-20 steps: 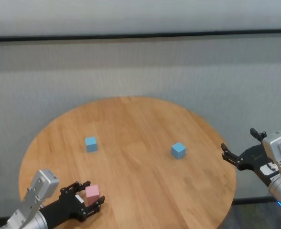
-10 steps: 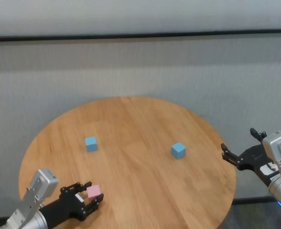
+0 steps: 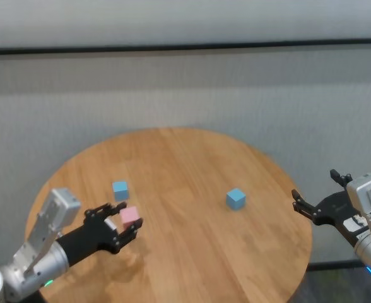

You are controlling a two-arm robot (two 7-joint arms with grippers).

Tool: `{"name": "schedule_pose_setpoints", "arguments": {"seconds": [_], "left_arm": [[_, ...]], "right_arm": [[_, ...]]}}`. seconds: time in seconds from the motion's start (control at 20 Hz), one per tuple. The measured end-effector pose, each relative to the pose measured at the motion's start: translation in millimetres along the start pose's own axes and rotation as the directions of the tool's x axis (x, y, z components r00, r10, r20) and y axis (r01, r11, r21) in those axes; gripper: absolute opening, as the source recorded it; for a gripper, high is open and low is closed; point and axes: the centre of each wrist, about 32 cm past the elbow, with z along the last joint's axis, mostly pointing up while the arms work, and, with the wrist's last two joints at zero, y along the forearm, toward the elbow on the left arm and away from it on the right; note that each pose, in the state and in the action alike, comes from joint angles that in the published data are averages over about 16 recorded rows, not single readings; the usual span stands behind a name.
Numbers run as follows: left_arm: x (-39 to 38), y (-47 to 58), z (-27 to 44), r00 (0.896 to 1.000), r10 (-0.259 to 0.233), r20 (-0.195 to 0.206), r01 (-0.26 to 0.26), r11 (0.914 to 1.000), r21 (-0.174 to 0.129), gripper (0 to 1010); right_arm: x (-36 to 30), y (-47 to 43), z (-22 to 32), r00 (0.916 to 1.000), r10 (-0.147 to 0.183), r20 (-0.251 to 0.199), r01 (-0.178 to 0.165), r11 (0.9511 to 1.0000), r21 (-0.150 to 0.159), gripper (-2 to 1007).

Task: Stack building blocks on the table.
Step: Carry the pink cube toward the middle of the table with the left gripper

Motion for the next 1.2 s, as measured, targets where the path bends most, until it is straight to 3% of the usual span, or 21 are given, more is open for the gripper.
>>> {"name": "schedule_pose_setpoints", "arguments": {"seconds": [0.25, 0.5, 0.85, 1.2], "left_arm": [[4.1, -17.6, 11.9, 1.0, -0.014, 0.02, 0.014, 0.9997, -0.019, 535], [4.0, -35.0, 18.2, 0.999, -0.034, 0.027, 0.035, 0.9992, -0.019, 535], [1.1, -55.0, 19.9, 0.998, -0.051, 0.03, 0.051, 0.9987, 0.0, 535], [-3.1, -71.4, 16.2, 0.998, -0.061, 0.032, 0.06, 0.9979, 0.024, 535]], "right_arm": [[0.0, 0.0, 0.0, 1.0, 0.0, 0.0, 0.0, 1.0, 0.0, 1001], [0.0, 0.0, 0.0, 1.0, 0.0, 0.0, 0.0, 1.0, 0.0, 1001], [0.0, 0.0, 0.0, 1.0, 0.0, 0.0, 0.0, 1.0, 0.0, 1001], [0.0, 0.0, 0.0, 1.0, 0.0, 0.0, 0.0, 1.0, 0.0, 1001]]}}
